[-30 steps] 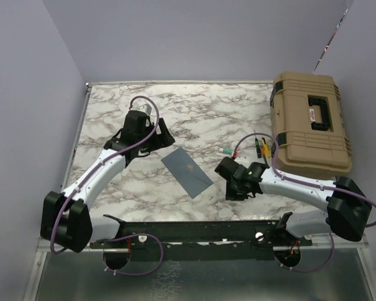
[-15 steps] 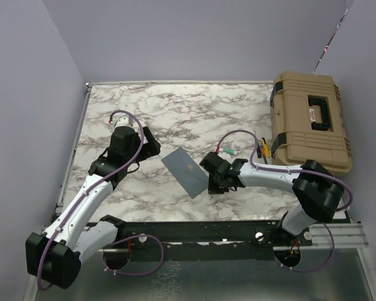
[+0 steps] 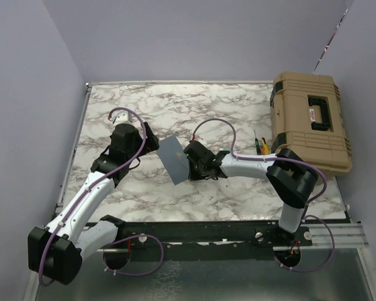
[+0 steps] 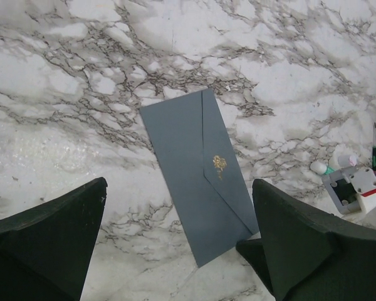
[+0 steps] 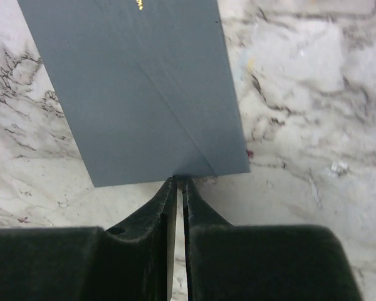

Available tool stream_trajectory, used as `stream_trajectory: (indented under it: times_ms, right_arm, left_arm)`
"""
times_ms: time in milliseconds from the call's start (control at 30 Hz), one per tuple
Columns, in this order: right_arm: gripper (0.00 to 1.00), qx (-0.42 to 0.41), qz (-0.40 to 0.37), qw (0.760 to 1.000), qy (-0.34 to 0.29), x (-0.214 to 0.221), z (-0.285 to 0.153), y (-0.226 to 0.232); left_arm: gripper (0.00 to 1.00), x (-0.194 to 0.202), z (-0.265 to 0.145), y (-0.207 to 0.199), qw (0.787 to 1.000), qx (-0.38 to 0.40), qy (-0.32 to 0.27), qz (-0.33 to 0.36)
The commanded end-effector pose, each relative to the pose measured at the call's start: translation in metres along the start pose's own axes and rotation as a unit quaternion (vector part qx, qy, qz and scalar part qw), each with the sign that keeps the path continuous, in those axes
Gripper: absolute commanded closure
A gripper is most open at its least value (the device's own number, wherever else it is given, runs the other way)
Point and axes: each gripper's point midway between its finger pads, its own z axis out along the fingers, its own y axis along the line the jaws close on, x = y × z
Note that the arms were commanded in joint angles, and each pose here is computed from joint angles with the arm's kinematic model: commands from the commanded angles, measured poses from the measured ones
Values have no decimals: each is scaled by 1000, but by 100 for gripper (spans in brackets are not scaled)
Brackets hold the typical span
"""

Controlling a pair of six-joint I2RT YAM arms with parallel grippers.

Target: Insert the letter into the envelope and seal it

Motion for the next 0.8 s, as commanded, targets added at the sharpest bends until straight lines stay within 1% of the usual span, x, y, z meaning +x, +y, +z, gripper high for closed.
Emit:
stream_trajectory:
  times_ms: [0, 67, 133, 267, 367, 467, 533, 600, 700, 767]
  right_arm:
    - [88, -1, -83, 996, 9, -10, -1, 1]
    - [83, -2, -85, 996, -13, -23, -22, 1]
    - [77, 9, -79, 996, -36, -35, -43, -9]
    - [67, 60, -72, 993, -73, -74, -74, -59]
    - [60, 129, -59, 986, -83, -102, -83, -115]
    - [51, 154, -58, 984, -68, -120, -86, -154]
    - [44, 157, -90, 982, -51, -125, -82, -167]
    - [39, 152, -130, 979, -26, -124, -74, -171]
    - [36, 133, -178, 975, 3, -122, -61, -170]
    - [35, 116, -206, 972, 1, -124, -56, -166]
  left_arm:
    - [1, -30, 8, -16, 999, 23, -43, 13]
    - [1, -39, 10, -21, 998, 27, -51, 27]
    - [1, -48, 12, -25, 997, 30, -61, 37]
    - [1, -56, 17, -38, 995, 55, -69, 39]
    - [1, -51, 21, -54, 994, 92, -53, 23]
    - [1, -32, 23, -64, 991, 130, -25, -8]
    - [1, -23, 25, -62, 991, 132, -15, -21]
    - [1, -18, 25, -65, 989, 145, -6, -20]
    - [1, -16, 24, -73, 986, 166, 4, -6]
    - [1, -17, 23, -80, 983, 182, 7, 0]
